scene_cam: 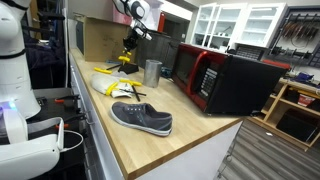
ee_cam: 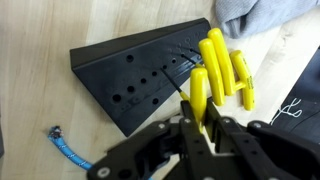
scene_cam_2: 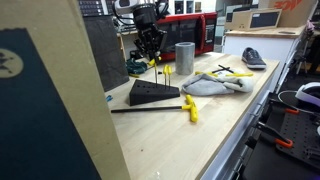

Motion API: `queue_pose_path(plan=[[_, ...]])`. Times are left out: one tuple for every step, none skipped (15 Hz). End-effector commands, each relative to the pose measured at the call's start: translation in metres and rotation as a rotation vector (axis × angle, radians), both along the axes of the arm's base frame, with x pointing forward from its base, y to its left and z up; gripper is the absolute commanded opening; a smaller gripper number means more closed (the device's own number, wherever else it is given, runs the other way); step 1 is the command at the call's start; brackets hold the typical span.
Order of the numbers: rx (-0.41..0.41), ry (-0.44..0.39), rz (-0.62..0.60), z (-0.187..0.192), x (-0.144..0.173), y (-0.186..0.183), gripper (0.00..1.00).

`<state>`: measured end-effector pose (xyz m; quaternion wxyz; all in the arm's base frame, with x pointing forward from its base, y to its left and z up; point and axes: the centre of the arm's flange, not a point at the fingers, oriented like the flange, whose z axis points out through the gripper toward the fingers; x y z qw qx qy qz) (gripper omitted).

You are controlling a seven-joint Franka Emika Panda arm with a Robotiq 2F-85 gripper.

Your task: Put the thing into the cylinder then on the stand

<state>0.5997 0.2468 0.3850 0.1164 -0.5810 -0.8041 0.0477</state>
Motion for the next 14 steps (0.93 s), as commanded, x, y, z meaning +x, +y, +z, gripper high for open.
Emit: queue_pose_path(plan=[[0.009,0.017,0.009,0.004,-0.008,-0.006,0.04],[0.007,0.024,0.010,0.004,-0.009,-0.006,0.04],[0.006,0.029,0.010,0.003,-0.010,-0.007,0.04],[0.002,0.035,0.009,0.003,-0.011,-0.008,0.04],[-0.002,0.038,0.008,0.003,-0.011,-0.009,0.04],[-0.004,0.040,0.006,0.004,-0.011,-0.010,0.04],[-0.005,0.042,0.006,0.004,-0.011,-0.011,0.04],[-0.009,0.042,0.004,0.004,-0.011,-0.013,0.04],[-0.010,0.044,0.002,0.004,-0.010,-0.014,0.04],[-0.013,0.042,0.000,0.003,-0.010,-0.016,0.04],[-0.013,0.041,-0.004,0.003,-0.009,-0.017,0.04],[-0.012,0.041,-0.006,0.003,-0.009,-0.018,0.04],[-0.012,0.040,-0.008,0.002,-0.008,-0.018,0.04],[-0.009,0.039,-0.008,0.002,-0.008,-0.018,0.04]])
